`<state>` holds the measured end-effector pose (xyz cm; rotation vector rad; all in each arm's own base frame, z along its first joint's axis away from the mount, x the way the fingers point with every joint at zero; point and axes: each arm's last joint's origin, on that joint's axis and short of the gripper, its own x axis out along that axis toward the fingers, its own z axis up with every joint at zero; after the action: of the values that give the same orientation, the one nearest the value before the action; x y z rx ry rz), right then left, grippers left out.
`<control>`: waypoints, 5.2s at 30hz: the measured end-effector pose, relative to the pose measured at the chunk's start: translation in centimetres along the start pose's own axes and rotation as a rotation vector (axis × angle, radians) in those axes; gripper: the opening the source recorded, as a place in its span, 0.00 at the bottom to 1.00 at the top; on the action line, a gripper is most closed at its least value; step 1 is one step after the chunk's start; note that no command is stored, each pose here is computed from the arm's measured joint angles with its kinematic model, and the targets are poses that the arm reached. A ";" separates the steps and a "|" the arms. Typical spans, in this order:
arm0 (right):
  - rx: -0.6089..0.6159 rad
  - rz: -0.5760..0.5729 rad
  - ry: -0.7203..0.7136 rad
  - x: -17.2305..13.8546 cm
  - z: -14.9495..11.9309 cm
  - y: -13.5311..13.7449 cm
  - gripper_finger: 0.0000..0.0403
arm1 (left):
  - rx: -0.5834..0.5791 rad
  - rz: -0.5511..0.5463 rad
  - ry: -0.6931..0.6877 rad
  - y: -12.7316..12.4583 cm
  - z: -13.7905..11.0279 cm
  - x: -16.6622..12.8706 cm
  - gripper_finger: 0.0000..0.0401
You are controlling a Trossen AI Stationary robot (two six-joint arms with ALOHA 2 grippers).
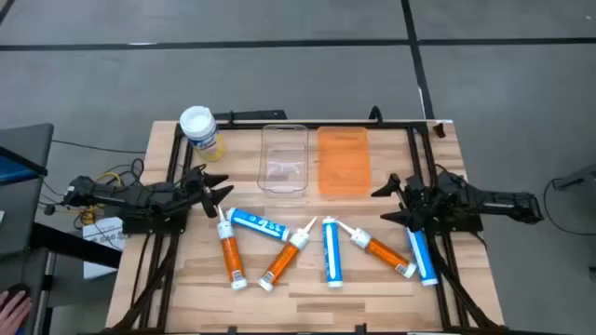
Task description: Pick & place silicon tubes, Sealant and Lysol wipes
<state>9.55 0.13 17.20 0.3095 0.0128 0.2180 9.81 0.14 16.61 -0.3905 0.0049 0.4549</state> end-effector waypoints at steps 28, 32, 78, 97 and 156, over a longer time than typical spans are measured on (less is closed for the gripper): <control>0.000 0.000 0.000 0.0 0.0 0.0 0.94 | 0.000 0.000 0.000 0.0 0.0 0.0 0.59; 0.000 0.000 0.000 0.0 0.0 0.0 0.94 | 0.000 0.000 0.000 0.0 0.0 0.0 0.59; 0.000 -0.034 -0.010 0.0 0.0 -0.1 0.94 | 0.000 0.000 0.000 0.0 0.0 0.0 0.59; -0.146 0.005 -0.164 -0.1 1.5 0.4 0.94 | 0.012 0.001 -0.021 -0.1 0.2 0.0 0.59; 0.454 -0.271 0.458 9.4 14.0 1.7 0.94 | 0.028 -0.007 -0.043 -0.2 0.4 0.0 0.59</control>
<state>19.05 -0.47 31.21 0.6987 0.5601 0.0089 9.84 0.16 17.05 -0.3535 -0.0315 0.4559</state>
